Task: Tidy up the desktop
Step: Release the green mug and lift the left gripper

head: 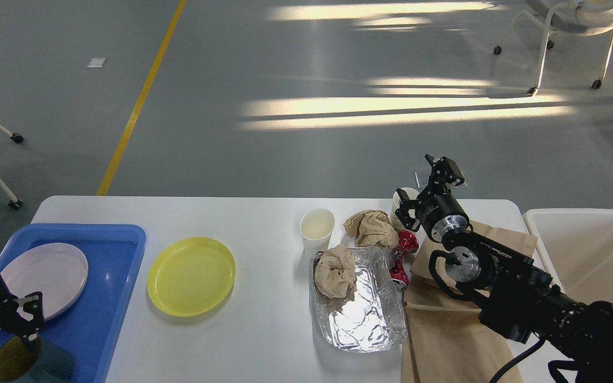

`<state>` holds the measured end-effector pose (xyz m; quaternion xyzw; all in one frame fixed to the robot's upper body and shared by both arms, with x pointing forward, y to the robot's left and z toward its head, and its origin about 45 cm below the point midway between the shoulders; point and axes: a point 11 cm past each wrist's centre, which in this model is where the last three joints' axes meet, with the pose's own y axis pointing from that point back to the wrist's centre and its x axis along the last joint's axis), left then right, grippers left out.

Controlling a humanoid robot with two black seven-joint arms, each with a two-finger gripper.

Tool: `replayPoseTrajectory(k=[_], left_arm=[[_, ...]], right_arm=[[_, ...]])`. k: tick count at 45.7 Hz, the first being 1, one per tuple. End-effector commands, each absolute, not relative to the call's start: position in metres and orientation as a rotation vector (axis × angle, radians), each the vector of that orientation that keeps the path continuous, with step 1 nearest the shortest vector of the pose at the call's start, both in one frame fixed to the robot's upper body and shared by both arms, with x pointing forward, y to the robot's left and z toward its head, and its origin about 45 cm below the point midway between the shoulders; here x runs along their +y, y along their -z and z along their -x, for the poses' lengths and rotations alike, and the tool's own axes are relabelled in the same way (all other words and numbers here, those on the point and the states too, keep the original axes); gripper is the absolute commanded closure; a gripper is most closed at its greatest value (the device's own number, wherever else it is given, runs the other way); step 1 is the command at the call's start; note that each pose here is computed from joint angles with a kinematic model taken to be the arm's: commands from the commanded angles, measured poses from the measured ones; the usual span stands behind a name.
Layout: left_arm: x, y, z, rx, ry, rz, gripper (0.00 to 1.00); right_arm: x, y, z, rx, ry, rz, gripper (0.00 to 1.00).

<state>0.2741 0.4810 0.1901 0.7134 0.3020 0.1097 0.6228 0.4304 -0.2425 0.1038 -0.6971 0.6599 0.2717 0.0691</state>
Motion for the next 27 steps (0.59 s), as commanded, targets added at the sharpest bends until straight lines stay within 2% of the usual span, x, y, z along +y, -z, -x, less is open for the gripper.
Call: replayPoseTrajectory(k=[1, 12, 27], left_arm=[[0.481, -0.195, -0.279, 0.680, -0.260, -1.644, 0.13], [0.476, -0.227, -0.318, 0.551, -0.338, -1.642, 0.10], [0.388, -0.290, -0.397, 0.231, -0.294, -1.665, 0.10]], right_arm=[[-0.243, -0.103, -0.430, 1.987, -0.819, 2.098, 0.00], [-0.242, -0.104, -0.431, 1.986, -0.817, 2.099, 0.00], [-0.243, -0.103, -0.430, 1.987, -0.819, 2.098, 0.00]])
